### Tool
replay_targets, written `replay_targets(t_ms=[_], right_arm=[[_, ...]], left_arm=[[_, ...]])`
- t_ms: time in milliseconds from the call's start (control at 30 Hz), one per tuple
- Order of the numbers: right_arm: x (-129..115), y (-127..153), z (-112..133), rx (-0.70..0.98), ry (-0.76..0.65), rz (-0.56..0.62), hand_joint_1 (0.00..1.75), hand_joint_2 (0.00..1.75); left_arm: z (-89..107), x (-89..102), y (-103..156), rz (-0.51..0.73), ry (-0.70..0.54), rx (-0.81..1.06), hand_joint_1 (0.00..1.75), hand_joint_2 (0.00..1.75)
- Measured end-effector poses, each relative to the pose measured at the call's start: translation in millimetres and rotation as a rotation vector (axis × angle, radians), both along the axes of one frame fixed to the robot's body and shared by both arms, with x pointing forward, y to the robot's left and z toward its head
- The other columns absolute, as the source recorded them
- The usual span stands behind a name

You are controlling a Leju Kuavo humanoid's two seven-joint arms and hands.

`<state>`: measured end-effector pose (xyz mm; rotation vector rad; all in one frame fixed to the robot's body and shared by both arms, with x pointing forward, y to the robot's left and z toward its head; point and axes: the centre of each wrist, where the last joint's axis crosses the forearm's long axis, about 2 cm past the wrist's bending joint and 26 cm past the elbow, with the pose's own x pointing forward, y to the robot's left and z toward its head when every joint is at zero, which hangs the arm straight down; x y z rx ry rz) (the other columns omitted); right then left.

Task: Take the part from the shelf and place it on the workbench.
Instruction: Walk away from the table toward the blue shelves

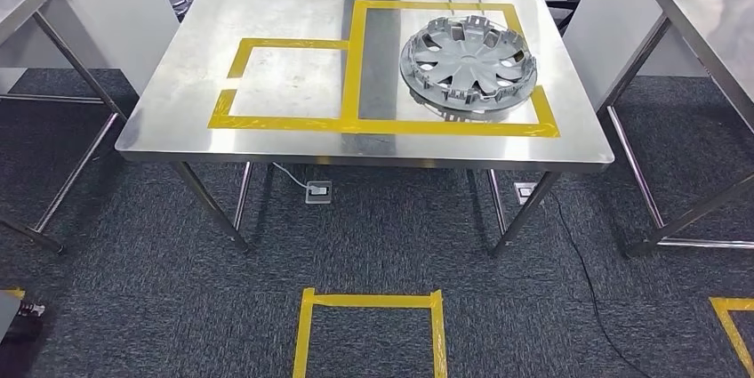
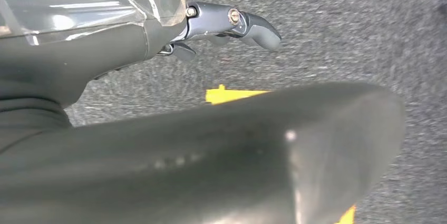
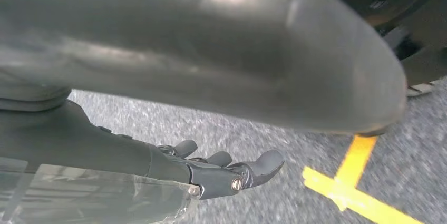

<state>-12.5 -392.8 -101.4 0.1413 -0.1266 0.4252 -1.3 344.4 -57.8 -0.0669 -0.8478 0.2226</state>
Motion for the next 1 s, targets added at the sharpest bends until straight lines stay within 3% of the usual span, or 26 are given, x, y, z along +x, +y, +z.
replay_targets(t_ms=[1000], right_arm=[[-17.9, -8.2, -1.7, -0.014, -0.017, -0.029, 0.0, 0.0]], left_arm=[[-4.5, -0.1, -7.0, -0.046, -0.01, -0.029, 0.0, 0.0]])
